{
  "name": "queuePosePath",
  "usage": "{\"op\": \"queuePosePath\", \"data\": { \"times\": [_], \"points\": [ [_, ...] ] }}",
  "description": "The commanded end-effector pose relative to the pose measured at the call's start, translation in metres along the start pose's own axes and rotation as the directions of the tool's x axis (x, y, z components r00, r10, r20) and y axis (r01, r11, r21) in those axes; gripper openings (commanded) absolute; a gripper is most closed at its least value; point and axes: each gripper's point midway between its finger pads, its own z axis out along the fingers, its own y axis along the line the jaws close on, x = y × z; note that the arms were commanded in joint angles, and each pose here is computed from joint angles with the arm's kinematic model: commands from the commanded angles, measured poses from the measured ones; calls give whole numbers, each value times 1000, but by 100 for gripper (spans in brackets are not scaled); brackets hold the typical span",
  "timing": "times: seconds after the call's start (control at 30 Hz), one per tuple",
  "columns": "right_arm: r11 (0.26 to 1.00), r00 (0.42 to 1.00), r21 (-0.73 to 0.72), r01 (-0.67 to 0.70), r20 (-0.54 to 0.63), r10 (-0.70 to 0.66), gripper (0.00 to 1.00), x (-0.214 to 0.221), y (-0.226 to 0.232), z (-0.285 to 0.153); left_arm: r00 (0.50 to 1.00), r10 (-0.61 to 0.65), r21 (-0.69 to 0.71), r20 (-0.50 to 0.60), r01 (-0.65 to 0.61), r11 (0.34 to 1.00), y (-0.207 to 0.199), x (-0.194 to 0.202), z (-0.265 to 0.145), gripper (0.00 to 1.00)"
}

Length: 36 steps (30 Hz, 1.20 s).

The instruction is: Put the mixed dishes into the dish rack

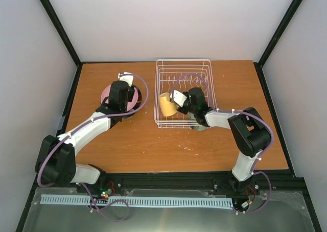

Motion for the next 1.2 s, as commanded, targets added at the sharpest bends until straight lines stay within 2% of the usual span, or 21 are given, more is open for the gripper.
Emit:
{"op": "queuePosePath", "data": {
  "times": [0.0,0.27,0.33,0.47,0.57,0.63,0.77,0.87,0.93,1.03,1.17],
  "points": [
    [992,998,-122,36,62,-28,4,-6,28,-17,1000,-6,-11,19,7,1000,4,-3,5,49],
    [987,991,-146,70,122,-53,4,-7,43,-32,1000,-18,-26,2,18,1000,8,5,1,48],
    [992,986,-97,81,155,-65,3,-10,38,-36,1000,-24,-29,0,24,999,9,5,-1,49],
    [997,973,31,-69,221,61,3,-26,1,-38,999,-36,-31,-5,36,999,11,5,-3,49],
    [978,936,69,-196,309,165,3,-43,-29,-36,999,-33,-39,-5,33,999,13,4,-5,49],
    [971,904,66,-229,384,188,3,-54,-41,-37,1000,-28,-47,-7,27,999,15,5,-5,49],
    [982,883,57,-180,450,135,3,-75,-50,-33,1000,-18,-63,-6,18,998,19,4,-7,49],
    [999,884,48,-8,467,-15,3,-84,-37,-31,1000,-16,-70,-3,16,997,21,4,-8,49],
    [995,884,81,55,460,-86,3,-85,-37,-31,1000,-12,-72,1,12,997,21,2,-8,49],
    [987,871,134,84,472,-138,3,-95,-45,-37,1000,2,-68,5,-2,998,18,1,-5,49],
    [975,842,217,39,519,-149,3,-120,-74,-49,1000,22,-61,6,-22,998,16,-5,0,48]
  ]
}}
